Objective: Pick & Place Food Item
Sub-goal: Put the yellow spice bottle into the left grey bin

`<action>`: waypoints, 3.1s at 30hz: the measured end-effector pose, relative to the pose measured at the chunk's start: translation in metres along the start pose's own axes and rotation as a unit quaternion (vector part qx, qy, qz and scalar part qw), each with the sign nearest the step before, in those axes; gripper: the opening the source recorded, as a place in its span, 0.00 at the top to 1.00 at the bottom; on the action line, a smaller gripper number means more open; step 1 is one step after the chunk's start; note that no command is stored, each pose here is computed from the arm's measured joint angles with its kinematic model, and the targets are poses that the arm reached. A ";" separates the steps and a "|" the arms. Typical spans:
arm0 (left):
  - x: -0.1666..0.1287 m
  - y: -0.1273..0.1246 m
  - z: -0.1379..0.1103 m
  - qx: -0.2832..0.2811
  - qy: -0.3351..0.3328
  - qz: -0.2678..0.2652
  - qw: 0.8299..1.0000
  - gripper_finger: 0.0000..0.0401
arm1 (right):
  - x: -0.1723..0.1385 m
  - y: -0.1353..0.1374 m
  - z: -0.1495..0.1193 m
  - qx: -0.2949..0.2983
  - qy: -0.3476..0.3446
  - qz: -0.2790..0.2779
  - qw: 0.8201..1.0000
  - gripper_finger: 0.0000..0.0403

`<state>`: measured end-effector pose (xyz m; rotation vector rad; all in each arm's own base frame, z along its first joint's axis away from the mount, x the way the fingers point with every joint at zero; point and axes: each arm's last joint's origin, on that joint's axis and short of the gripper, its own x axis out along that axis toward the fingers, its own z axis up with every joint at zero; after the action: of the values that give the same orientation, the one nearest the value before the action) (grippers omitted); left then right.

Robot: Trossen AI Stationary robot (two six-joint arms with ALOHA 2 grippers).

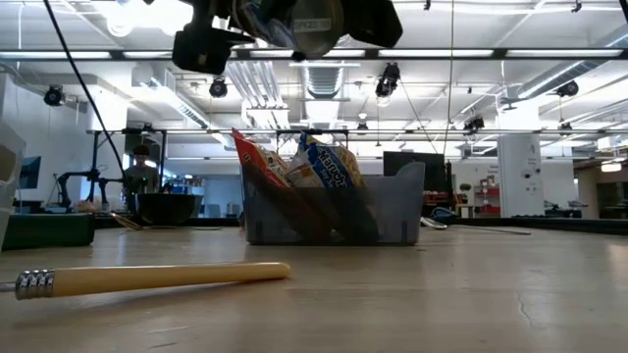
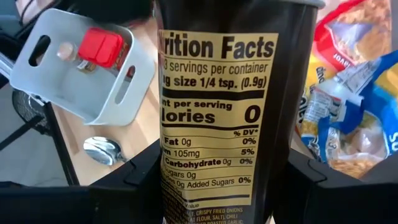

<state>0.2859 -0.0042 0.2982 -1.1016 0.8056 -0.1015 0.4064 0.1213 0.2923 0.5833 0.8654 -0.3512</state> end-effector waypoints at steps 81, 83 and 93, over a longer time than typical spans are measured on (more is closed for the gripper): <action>0.013 -0.021 -0.173 0.310 0.180 0.218 0.908 0.46 | -0.026 0.009 0.000 0.019 0.120 0.146 0.982 0.02; 0.019 -0.019 -0.176 0.302 0.186 0.234 0.905 0.46 | -0.032 0.011 -0.003 0.022 0.100 0.134 0.986 0.02; 0.032 -0.013 -0.182 0.317 0.172 0.269 0.893 0.46 | -0.066 0.022 -0.014 0.021 0.064 0.148 0.987 0.02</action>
<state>0.1994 -0.1623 0.2548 -0.2145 1.2604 -0.0833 0.3694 0.1504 0.3446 0.7691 0.8811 -0.0618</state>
